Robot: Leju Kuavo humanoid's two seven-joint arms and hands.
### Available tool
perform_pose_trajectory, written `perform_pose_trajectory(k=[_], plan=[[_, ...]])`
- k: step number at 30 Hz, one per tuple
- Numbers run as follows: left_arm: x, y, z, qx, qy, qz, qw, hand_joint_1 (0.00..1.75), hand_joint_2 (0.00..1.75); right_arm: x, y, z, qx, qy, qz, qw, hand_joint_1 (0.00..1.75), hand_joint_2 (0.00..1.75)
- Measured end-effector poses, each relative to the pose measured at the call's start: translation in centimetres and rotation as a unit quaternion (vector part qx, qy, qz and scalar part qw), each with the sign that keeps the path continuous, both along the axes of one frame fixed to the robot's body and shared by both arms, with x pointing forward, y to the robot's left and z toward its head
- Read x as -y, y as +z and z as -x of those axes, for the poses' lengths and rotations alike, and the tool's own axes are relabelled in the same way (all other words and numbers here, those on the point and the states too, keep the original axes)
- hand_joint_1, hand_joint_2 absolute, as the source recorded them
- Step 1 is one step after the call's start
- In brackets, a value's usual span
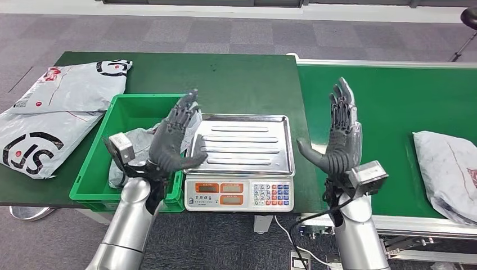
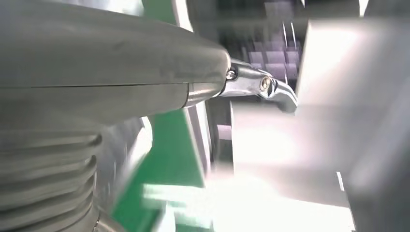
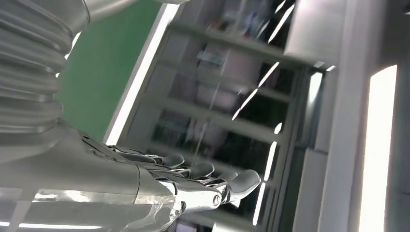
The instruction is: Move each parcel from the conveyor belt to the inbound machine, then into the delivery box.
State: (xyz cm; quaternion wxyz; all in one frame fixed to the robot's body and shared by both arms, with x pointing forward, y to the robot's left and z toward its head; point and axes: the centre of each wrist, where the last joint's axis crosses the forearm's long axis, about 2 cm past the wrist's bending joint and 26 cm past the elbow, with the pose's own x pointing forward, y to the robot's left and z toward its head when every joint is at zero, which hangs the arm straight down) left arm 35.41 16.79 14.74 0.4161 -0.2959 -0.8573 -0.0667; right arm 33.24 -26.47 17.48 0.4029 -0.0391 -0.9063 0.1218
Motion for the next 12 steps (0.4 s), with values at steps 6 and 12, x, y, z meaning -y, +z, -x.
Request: perform_pose_trajectory(k=[6,12], plan=[[1.1,-0.5,1.8,0.004,-0.041,0.009,0.999,0.0,1.75,2.0,-0.5,-0.3,-0.006,-0.093,0.049,0.994,0.0,1.75],[1.2,-1.6,2.4,-0.014,-0.038,-0.001,0.999,0.0,1.75,4.9,-1.3,-0.9,-0.032,-0.191,0.11,0.975,0.0,1.75]])
